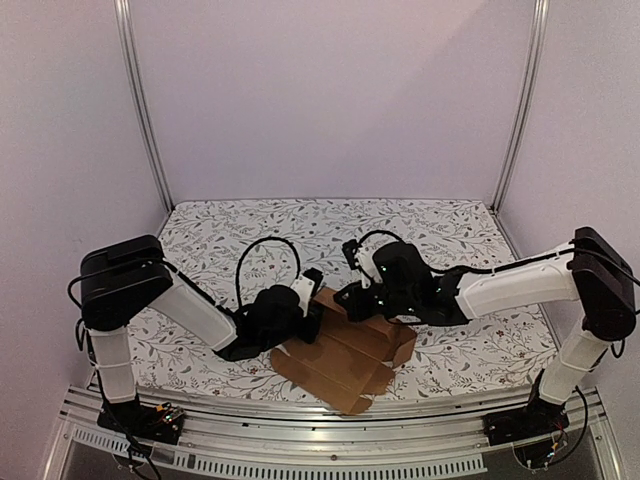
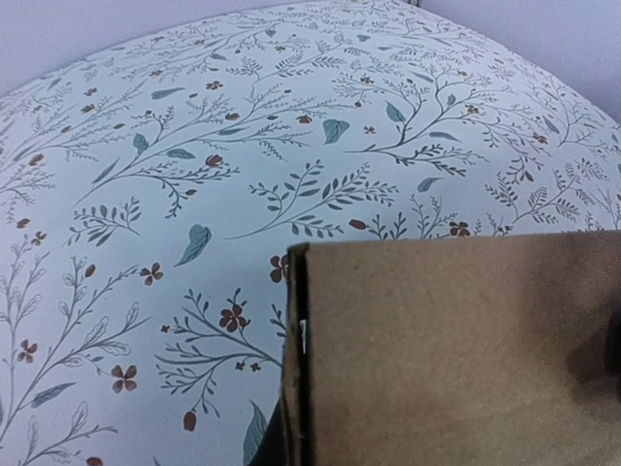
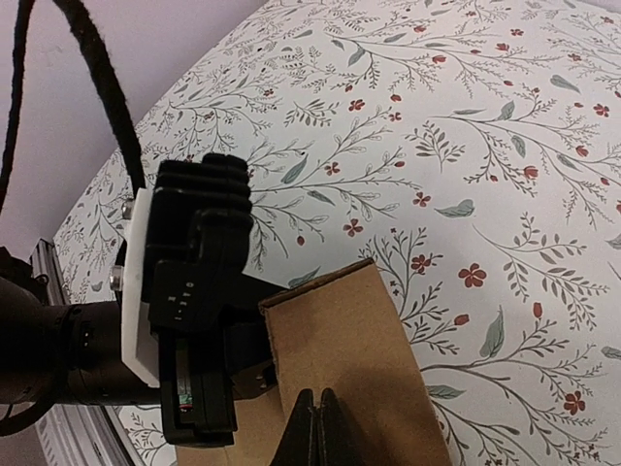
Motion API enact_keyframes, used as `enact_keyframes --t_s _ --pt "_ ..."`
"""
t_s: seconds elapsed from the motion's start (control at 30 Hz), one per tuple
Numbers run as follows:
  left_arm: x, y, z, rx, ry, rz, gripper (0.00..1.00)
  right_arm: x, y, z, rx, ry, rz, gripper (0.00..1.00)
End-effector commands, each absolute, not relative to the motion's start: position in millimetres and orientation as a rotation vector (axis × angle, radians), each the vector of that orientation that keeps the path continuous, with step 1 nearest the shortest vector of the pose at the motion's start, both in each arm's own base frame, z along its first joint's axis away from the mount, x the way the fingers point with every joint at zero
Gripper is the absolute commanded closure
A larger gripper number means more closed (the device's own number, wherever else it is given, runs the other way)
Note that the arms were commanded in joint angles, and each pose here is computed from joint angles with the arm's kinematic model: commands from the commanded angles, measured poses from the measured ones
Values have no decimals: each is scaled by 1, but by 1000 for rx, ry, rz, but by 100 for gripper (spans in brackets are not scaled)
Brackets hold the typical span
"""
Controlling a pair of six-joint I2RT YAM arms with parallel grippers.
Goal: Fold the paper box
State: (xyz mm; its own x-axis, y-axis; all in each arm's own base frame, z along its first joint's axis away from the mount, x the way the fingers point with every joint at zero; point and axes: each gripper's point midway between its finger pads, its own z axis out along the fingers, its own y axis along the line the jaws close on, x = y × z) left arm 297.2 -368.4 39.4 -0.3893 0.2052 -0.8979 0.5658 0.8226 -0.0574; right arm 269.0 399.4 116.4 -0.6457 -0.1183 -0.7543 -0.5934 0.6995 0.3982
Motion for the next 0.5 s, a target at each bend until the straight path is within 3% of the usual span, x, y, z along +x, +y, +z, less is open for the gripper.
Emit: enact_keyframes --t_s 0.0,0.2,0.47 --pt "289 -376 46 630 1942 -478 100 285 369 137 -507 2164 754 100" --pt "273 -381 51 726 1918 -541 100 312 326 147 -493 2170 653 99" --pt "254 -393 50 850 1897 -646 100 299 336 108 -614 2269 851 100"
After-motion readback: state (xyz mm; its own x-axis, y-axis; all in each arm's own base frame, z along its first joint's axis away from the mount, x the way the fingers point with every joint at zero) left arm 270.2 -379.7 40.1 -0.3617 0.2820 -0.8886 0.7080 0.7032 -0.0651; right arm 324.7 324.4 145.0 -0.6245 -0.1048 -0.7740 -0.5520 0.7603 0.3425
